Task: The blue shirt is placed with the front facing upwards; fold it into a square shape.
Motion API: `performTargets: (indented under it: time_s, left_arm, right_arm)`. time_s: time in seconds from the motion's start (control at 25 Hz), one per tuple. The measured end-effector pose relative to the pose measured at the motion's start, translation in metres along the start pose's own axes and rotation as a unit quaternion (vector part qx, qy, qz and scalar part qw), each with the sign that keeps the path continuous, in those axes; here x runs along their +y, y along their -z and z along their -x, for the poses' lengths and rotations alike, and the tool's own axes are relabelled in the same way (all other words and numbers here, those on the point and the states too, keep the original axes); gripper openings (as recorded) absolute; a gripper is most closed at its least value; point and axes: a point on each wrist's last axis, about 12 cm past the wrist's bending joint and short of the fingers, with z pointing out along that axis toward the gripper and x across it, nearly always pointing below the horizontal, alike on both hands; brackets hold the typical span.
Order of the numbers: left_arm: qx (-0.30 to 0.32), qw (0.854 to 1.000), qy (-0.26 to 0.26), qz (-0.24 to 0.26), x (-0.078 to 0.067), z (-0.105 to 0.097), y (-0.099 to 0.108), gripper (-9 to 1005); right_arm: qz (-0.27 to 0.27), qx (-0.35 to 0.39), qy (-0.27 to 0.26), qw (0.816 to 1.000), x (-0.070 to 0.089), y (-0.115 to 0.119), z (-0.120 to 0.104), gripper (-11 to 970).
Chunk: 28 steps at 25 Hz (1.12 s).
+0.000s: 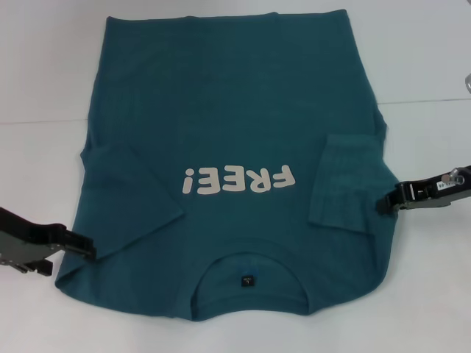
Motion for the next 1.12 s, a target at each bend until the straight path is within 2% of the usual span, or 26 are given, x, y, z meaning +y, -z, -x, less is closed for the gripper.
performTargets:
  time_s: [1.12]
  left_arm:
    - [0.014, 1.000, 0.003, 0.001, 0.0026, -0.0055, -0.0033, 867]
  right_arm:
    - [0.001, -0.001, 0.011, 1.000, 0.0039, -0.0018, 0.0040, 39]
